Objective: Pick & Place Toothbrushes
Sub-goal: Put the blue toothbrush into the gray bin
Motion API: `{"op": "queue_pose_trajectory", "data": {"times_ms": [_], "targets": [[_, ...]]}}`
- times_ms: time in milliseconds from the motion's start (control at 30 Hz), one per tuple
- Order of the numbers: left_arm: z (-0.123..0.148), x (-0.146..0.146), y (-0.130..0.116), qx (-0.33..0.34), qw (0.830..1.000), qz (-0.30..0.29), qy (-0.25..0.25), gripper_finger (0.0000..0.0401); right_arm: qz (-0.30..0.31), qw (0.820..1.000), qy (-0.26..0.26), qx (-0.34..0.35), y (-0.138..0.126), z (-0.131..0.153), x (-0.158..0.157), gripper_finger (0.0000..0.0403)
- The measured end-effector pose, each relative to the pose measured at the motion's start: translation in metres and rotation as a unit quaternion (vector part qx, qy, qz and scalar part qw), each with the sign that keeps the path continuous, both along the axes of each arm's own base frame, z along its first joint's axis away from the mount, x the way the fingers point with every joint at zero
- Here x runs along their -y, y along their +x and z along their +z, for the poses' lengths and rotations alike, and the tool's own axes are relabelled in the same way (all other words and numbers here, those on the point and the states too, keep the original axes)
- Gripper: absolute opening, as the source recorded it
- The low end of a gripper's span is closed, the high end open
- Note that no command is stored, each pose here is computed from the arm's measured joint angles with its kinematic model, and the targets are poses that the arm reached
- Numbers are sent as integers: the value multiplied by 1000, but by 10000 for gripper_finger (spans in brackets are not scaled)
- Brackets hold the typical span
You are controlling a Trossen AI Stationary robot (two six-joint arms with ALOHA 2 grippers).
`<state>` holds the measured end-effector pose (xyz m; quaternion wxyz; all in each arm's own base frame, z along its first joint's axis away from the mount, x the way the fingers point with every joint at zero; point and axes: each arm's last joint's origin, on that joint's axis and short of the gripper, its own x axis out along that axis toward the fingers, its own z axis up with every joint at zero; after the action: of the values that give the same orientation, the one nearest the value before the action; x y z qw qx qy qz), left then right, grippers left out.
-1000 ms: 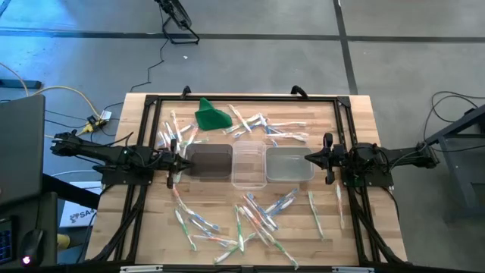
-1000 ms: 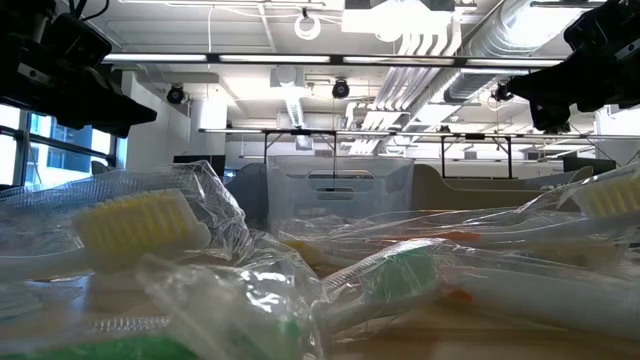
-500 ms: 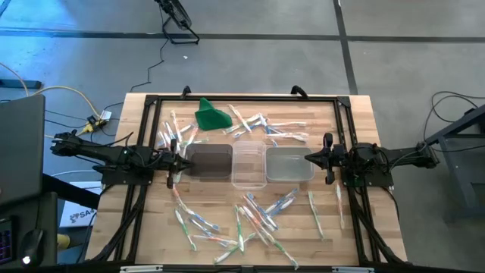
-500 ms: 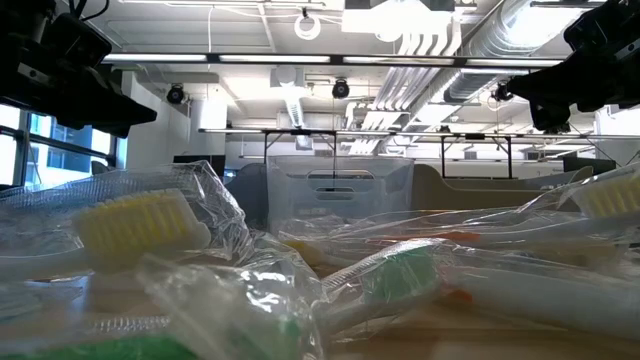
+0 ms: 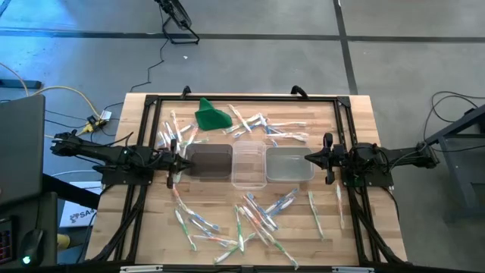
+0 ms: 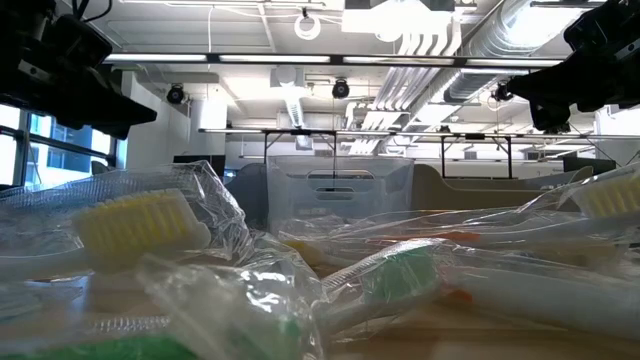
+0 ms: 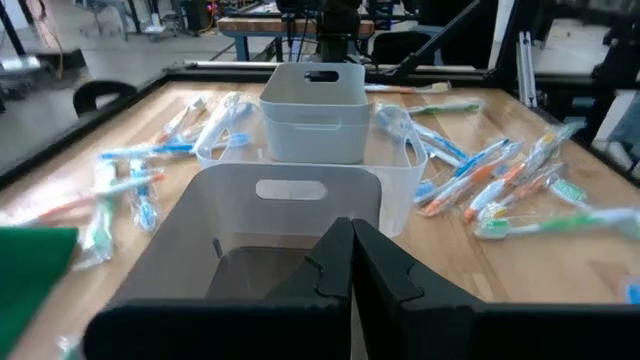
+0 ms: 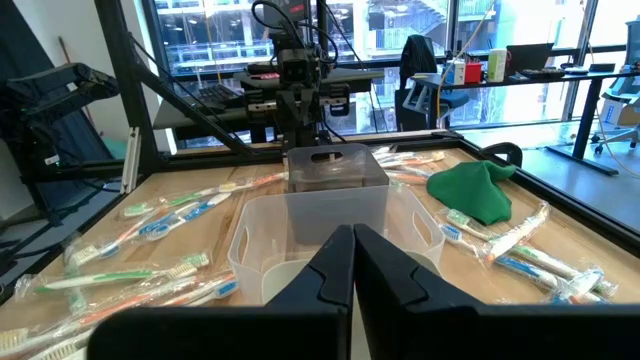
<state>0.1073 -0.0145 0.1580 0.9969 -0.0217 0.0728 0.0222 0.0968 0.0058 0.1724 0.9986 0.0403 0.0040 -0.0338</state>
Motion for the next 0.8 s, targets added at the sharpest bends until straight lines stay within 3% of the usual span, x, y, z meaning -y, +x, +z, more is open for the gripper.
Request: {"op": "queue_pose_trajectory", "data": {"times_ms": [233, 667, 800], "targets": [[0, 0, 0, 5, 993, 17, -115, 0, 0, 1000, 0, 0, 0, 0, 0, 3], [0, 0, 0, 5, 993, 18, -120, 0, 0, 1000, 2, 4, 0, 1, 0, 3], [0, 0, 0, 5, 993, 18, -121, 0, -2, 999, 30, 39, 0, 7, 0, 3]]}}
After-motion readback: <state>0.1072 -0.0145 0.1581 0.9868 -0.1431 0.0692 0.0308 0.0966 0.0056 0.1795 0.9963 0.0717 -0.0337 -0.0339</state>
